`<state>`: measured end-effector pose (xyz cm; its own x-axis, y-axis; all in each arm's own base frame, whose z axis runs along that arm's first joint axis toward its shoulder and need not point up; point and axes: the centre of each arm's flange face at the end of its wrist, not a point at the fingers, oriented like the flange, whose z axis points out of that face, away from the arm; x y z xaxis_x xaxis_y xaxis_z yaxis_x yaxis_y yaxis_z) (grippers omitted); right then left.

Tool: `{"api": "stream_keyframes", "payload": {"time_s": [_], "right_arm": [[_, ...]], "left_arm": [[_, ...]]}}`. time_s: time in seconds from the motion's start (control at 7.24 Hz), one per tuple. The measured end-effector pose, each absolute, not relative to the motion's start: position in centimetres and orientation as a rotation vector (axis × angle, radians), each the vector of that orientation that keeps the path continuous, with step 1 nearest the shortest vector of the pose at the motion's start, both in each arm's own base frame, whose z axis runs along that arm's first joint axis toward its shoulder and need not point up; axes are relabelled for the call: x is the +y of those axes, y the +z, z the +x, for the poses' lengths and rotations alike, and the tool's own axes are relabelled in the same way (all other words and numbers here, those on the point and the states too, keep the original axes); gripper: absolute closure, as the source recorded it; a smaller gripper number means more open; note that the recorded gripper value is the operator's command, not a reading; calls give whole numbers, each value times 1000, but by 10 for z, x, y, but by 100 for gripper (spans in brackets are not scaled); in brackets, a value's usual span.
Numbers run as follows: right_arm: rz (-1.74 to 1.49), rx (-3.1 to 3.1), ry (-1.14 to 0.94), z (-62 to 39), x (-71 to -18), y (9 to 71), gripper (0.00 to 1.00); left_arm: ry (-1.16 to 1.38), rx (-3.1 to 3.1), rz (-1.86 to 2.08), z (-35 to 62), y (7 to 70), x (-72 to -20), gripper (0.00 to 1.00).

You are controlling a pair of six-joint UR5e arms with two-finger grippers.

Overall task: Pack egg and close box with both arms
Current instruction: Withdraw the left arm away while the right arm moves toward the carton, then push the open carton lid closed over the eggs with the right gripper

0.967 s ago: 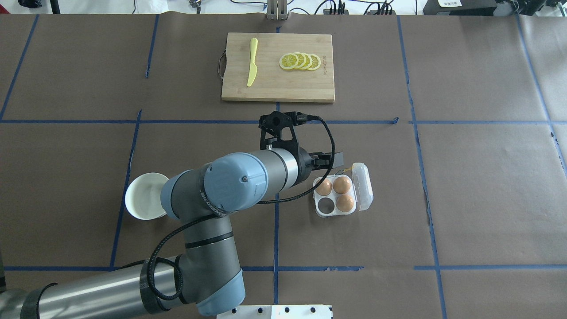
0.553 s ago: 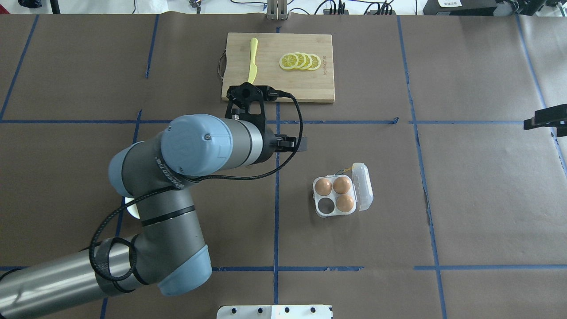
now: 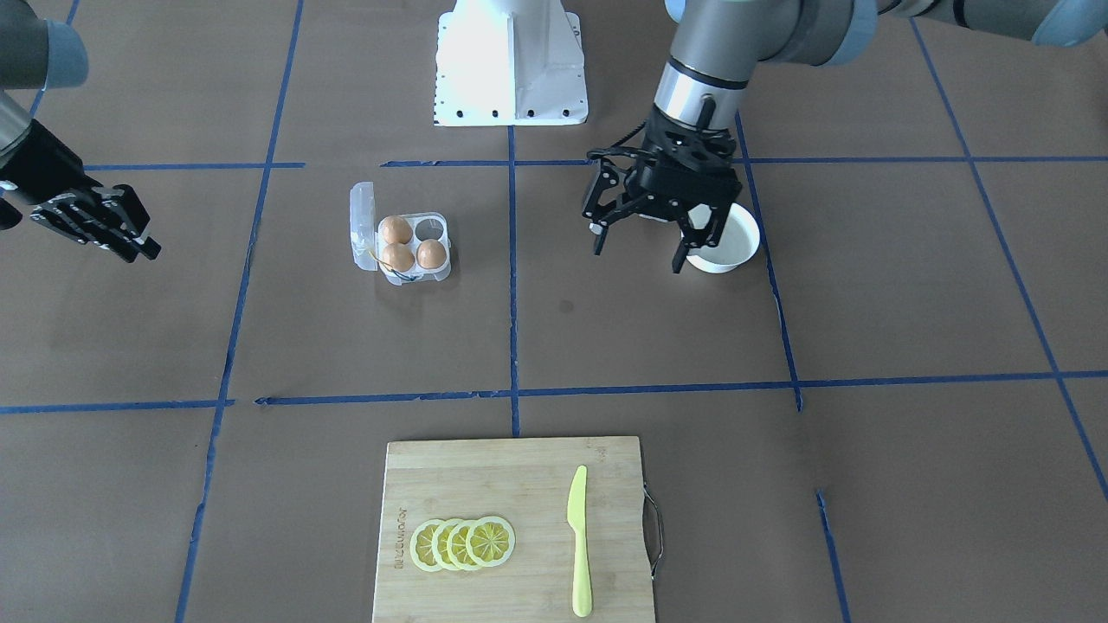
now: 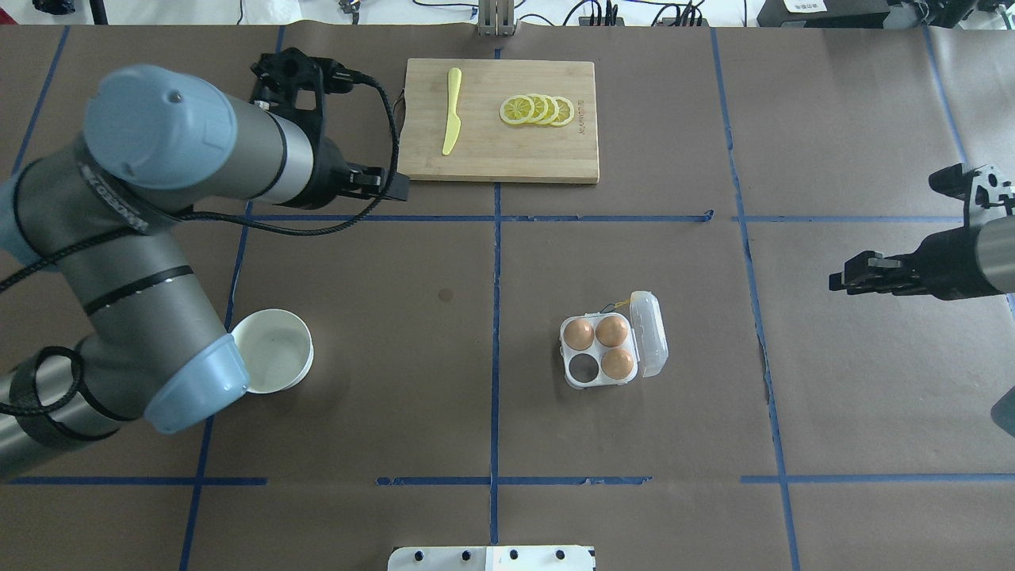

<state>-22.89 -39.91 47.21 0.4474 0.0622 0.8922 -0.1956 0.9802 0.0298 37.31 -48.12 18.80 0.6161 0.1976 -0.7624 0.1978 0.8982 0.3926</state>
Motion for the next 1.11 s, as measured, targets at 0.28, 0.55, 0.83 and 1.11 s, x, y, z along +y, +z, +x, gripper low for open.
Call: {"api": "stream_keyframes", "payload": {"time_s": [0.28, 0.55, 0.83, 1.11], "right_arm": [[107, -1168, 117, -306, -378, 424, 100], [125, -1219, 105, -377, -354, 379, 100], [135, -1275, 94, -417, -351, 341, 100], [120, -1317, 91, -456, -356, 284, 100]], "left_arm": [[16, 834, 432, 326, 221, -497, 0], [22, 810, 445, 300, 231, -502, 0], [20, 803, 446, 294, 234, -505, 0], [20, 798, 440, 293, 239, -505, 0]]}}
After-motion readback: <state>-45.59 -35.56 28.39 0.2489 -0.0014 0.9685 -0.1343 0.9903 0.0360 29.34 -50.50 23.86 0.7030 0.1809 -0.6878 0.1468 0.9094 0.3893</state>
